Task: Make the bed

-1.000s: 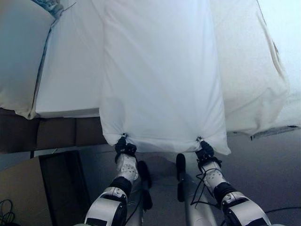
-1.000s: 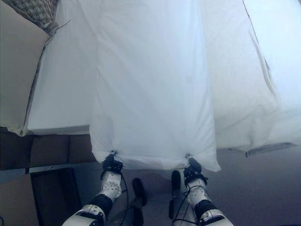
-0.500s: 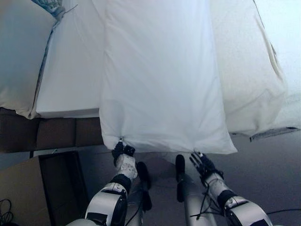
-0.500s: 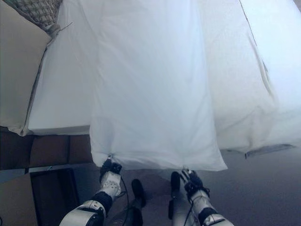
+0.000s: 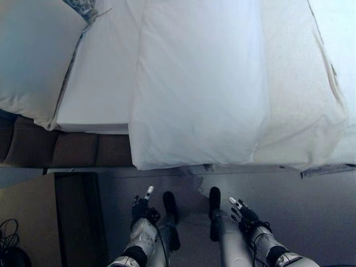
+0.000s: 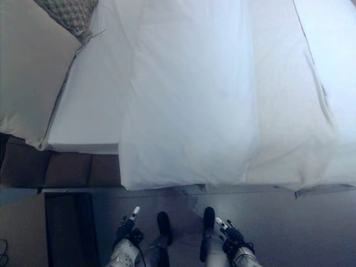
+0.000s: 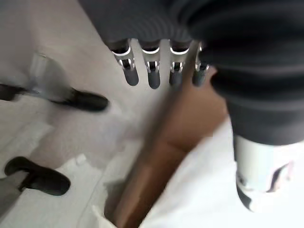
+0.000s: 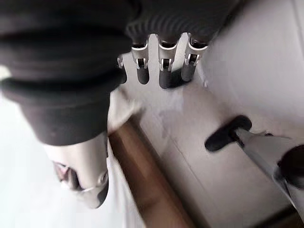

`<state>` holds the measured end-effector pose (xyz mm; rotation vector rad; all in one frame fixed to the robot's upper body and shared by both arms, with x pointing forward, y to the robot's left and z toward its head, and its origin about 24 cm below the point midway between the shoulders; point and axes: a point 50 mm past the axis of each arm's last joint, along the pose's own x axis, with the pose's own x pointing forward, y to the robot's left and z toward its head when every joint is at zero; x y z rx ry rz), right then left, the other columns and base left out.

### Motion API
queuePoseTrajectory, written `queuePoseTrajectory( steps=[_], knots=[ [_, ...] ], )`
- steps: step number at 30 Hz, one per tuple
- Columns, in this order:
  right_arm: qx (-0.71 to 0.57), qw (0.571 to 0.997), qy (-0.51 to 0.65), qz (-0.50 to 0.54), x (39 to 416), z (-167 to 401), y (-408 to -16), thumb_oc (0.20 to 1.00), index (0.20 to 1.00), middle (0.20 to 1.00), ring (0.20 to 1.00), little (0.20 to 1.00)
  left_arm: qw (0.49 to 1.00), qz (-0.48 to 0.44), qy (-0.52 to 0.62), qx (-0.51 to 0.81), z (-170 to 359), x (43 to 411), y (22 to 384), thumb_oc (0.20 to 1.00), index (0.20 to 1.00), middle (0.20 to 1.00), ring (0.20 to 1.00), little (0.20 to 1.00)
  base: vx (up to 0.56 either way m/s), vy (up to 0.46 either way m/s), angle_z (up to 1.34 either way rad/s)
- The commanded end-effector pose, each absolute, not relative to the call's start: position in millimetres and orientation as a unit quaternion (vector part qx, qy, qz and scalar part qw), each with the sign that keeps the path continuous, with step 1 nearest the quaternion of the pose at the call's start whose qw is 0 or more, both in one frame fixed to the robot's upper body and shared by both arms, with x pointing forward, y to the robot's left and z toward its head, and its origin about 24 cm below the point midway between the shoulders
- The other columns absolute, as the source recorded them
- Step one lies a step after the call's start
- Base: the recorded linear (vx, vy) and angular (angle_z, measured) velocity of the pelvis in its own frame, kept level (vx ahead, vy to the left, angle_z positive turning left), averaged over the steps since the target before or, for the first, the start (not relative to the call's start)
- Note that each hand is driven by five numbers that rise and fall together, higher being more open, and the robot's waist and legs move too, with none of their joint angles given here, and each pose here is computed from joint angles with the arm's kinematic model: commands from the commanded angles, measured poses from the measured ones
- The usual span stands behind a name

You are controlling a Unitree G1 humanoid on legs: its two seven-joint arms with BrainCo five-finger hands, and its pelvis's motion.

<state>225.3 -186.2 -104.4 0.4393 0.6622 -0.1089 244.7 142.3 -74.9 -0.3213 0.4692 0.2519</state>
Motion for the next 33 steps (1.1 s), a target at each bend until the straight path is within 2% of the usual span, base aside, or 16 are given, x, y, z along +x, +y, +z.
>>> queuePoseTrajectory(
  steps=[1, 2, 7, 10, 11, 14, 20, 25, 26, 27, 33],
  knots=[
    [0.187, 0.943, 0.274, 0.006, 233.9, -89.9, -177.7, 1.000, 1.000, 1.000, 1.000, 1.000, 0.980, 0.029, 0.183, -0.070, -59.3, 253.9, 144.3, 1.000, 1.000, 1.000, 1.000, 1.000, 0.00, 0.000, 0.00],
    [0.174, 0.953, 0.245, 0.037, 244.0, -77.6, -173.7, 1.000, 1.000, 1.000, 1.000, 1.000, 0.985, -0.014, 0.163, -0.049, -52.2, 258.0, 143.8, 1.000, 1.000, 1.000, 1.000, 1.000, 0.00, 0.000, 0.00],
    [0.135, 0.969, 0.174, 0.115, 275.8, -41.3, -157.4, 1.000, 1.000, 1.000, 1.000, 1.000, 0.991, -0.095, 0.096, -0.009, -22.9, 282.3, 134.9, 1.000, 1.000, 1.000, 1.000, 1.000, -0.02, 0.004, 0.00],
    [0.083, 0.970, 0.124, 0.191, 310.4, -3.4, -138.8, 1.000, 1.000, 1.000, 1.000, 1.000, 0.981, -0.173, 0.015, 0.083, 17.4, 314.4, 118.4, 1.000, 1.000, 1.000, 1.000, 1.000, -0.08, 0.026, 0.01],
    [0.083, 0.970, 0.124, 0.191, 310.5, -3.3, -138.8, 1.000, 1.000, 1.000, 1.000, 1.000, 0.981, -0.173, 0.015, 0.083, 17.5, 314.4, 118.4, 1.000, 1.000, 1.000, 1.000, 1.000, -0.08, 0.022, 0.00],
    [0.057, 0.970, 0.075, 0.225, 344.2, 37.8, -122.8, 1.000, 1.000, 1.000, 1.000, 1.000, 0.962, -0.223, -0.062, 0.147, 65.8, 344.8, 100.8, 1.000, 1.000, 1.000, 1.000, 1.000, -0.09, 0.005, -0.07],
    [0.018, 0.972, 0.003, 0.232, 381.8, 101.5, -118.5, 1.000, 1.000, 1.000, 1.000, 1.000, 0.931, -0.260, -0.124, 0.224, 124.7, 375.5, 93.2, 1.000, 1.000, 1.000, 1.000, 1.000, -0.07, -0.003, 0.03],
    [0.030, 0.976, -0.029, 0.213, 396.2, 130.9, -120.8, 1.000, 1.000, 1.000, 1.000, 1.000, 0.929, -0.223, -0.149, 0.255, 153.2, 391.4, 101.7, 1.000, 1.000, 1.000, 1.000, 1.000, 0.00, -0.003, 0.07],
    [0.044, 0.977, -0.049, 0.202, 403.3, 149.5, -118.0, 1.000, 1.000, 1.000, 1.000, 1.000, 0.937, -0.160, -0.183, 0.251, 177.9, 400.2, 111.9, 1.000, 1.000, 1.000, 1.000, 1.000, 0.00, 0.000, 0.00],
    [0.049, 0.978, -0.056, 0.192, 406.5, 156.9, -121.4, 1.000, 1.000, 1.000, 1.000, 1.000, 0.941, -0.135, -0.182, 0.252, 182.8, 403.8, 120.3, 1.000, 1.000, 1.000, 1.000, 1.000, 0.00, 0.000, 0.00],
    [0.047, 0.982, -0.090, 0.159, 416.0, 189.6, -135.8, 1.000, 1.000, 1.000, 1.000, 1.000, 0.948, -0.027, -0.201, 0.247, 218.5, 414.4, 156.1, 1.000, 1.000, 1.000, 1.000, 1.000, 0.00, -0.003, 0.01]
  ],
)
